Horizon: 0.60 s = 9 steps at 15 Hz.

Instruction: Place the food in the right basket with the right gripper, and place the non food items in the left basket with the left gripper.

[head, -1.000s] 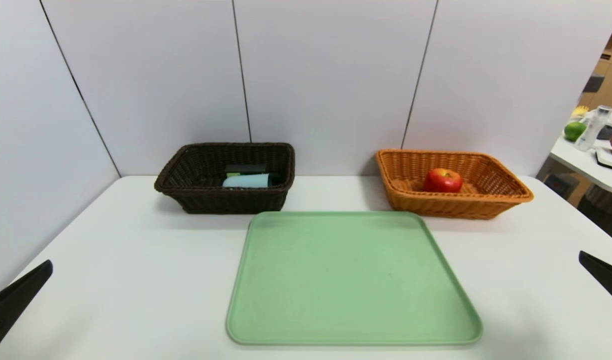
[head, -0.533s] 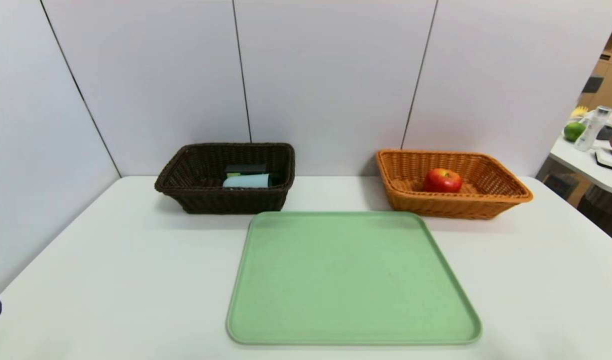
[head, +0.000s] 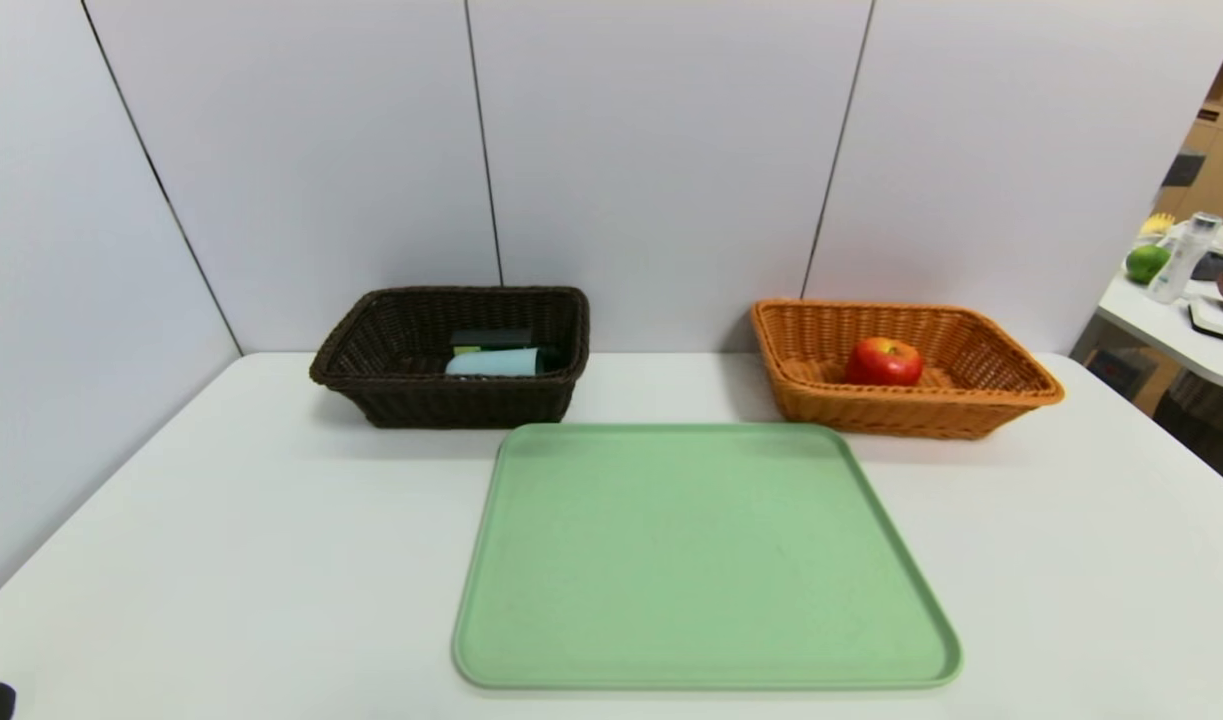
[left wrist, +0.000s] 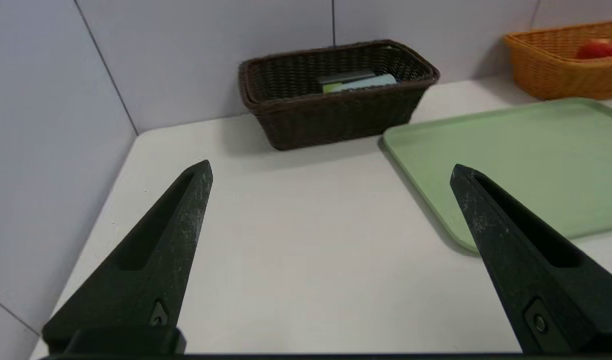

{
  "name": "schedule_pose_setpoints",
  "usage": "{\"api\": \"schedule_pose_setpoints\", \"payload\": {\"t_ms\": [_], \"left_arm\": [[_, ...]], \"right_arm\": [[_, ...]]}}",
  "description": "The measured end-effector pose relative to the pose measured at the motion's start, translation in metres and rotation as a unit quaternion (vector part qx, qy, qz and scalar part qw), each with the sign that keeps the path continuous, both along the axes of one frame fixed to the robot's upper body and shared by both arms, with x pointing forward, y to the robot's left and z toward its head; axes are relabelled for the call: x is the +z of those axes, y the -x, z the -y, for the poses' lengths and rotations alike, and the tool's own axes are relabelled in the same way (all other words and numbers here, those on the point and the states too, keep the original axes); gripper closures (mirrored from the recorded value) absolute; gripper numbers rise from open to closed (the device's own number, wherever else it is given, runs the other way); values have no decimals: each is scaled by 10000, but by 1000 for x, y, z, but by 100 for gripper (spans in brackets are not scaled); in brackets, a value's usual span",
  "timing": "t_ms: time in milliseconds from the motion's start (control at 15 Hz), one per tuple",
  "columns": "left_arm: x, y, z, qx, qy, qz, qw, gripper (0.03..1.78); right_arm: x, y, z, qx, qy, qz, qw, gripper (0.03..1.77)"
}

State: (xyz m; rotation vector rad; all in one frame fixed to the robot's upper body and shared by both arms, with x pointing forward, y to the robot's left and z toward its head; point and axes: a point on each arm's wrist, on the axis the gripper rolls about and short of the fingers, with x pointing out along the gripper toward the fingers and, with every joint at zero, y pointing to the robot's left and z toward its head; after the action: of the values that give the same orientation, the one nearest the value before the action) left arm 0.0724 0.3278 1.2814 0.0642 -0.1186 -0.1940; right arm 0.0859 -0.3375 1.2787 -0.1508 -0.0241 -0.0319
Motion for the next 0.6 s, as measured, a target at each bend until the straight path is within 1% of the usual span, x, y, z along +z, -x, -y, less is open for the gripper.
{"api": "schedule_pose_setpoints", "payload": {"t_ms": [200, 600], "left_arm": [[-11, 3, 0, -118, -12, -81, 9999, 12], [-36, 10, 0, -154, -39, -13, 9999, 12]], "right_arm": [[-4, 2, 0, 82, -2, 10, 10000, 10], [-27, 11, 0, 157, -26, 100, 9998, 10]]}}
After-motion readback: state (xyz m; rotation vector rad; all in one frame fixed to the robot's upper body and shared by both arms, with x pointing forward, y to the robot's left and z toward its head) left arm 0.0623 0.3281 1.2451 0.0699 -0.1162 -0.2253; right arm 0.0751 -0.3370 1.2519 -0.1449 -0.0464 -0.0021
